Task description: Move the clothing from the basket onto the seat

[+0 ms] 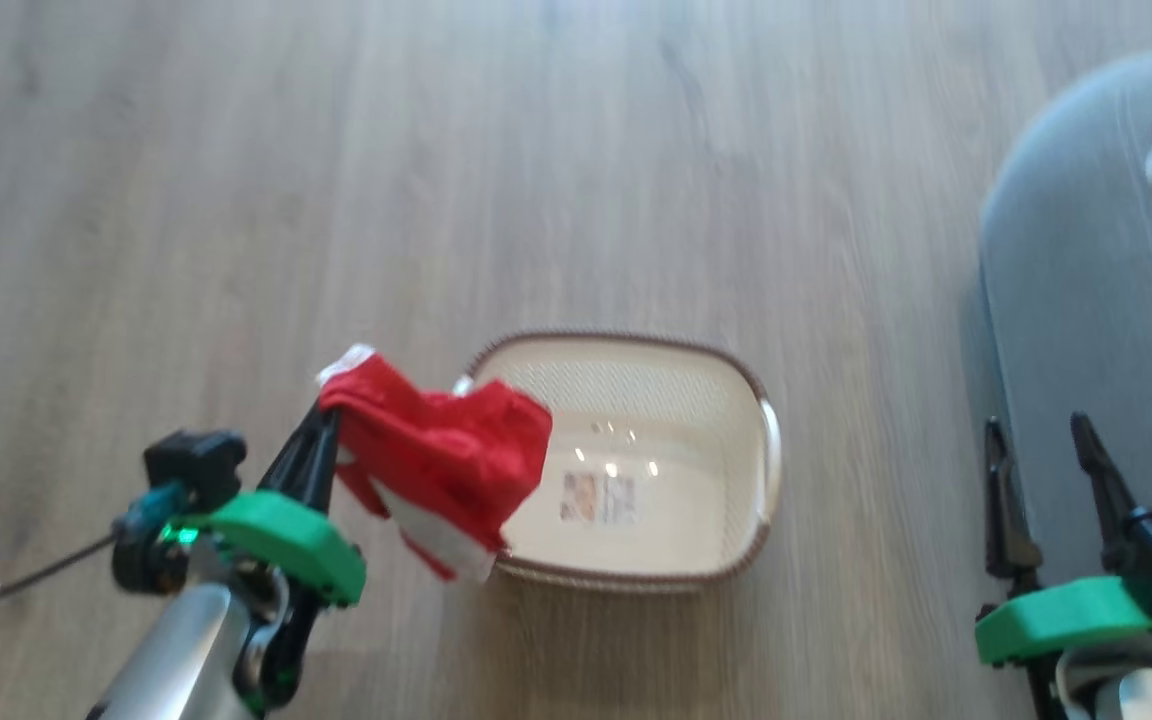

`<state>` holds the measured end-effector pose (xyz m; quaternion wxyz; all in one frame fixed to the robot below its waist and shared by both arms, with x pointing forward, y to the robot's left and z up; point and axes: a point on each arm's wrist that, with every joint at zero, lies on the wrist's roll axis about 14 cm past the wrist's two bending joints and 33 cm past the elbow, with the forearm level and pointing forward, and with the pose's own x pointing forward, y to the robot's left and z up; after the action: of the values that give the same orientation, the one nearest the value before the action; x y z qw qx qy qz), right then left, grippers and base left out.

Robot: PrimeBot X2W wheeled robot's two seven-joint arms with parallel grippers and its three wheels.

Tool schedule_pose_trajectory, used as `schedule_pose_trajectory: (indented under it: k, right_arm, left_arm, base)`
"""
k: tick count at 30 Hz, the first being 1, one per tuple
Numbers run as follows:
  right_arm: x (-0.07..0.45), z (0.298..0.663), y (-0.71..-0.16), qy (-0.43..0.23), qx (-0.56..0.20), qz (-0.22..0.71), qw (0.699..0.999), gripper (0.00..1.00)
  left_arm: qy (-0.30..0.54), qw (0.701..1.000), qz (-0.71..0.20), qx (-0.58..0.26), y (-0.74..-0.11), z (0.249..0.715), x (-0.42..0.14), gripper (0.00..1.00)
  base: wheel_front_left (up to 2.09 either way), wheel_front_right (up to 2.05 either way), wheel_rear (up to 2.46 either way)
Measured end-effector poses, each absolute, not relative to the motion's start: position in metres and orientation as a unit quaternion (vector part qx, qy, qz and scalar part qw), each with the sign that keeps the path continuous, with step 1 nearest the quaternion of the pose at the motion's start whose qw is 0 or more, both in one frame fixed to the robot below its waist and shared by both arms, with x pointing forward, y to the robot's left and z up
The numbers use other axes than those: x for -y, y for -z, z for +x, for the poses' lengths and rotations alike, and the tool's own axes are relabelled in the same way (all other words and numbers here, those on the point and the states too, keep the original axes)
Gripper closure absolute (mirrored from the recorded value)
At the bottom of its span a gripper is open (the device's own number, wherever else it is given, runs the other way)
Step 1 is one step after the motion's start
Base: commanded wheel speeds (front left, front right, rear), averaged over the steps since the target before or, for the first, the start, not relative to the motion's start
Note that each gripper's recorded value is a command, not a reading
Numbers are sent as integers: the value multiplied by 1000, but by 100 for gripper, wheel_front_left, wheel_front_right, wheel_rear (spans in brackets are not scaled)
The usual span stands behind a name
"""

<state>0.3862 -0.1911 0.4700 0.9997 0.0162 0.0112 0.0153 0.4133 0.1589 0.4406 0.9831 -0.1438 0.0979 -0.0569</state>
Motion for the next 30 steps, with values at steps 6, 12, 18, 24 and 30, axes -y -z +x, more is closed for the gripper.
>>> schedule_pose_trajectory:
  k: [6, 12, 18, 24, 30]
  right_arm:
    - [159, 382, -493, -67, 20, 4, 998, 0]
    - [130, 380, -504, -108, 35, 1, 993, 0]
    - [116, 377, -498, -130, 26, 4, 991, 0]
    - [49, 365, -504, -230, 34, 13, 972, 0]
    - [-13, 354, -530, -335, 61, 20, 940, 0]
  left_arm:
    - [7, 990, -137, -16, -493, 375, -198, 100]
    - [-16, 991, -135, 17, -517, 354, -212, 100]
    - [-8, 990, -137, 25, -528, 355, -206, 100]
    - [13, 989, -140, 37, -541, 357, -196, 100]
    - [59, 986, -148, 50, -561, 355, -169, 100]
  base:
    - [0, 0, 0]
    - [0, 0, 0]
    - [0, 0, 0]
    - [0, 0, 0]
    - [0, 0, 0]
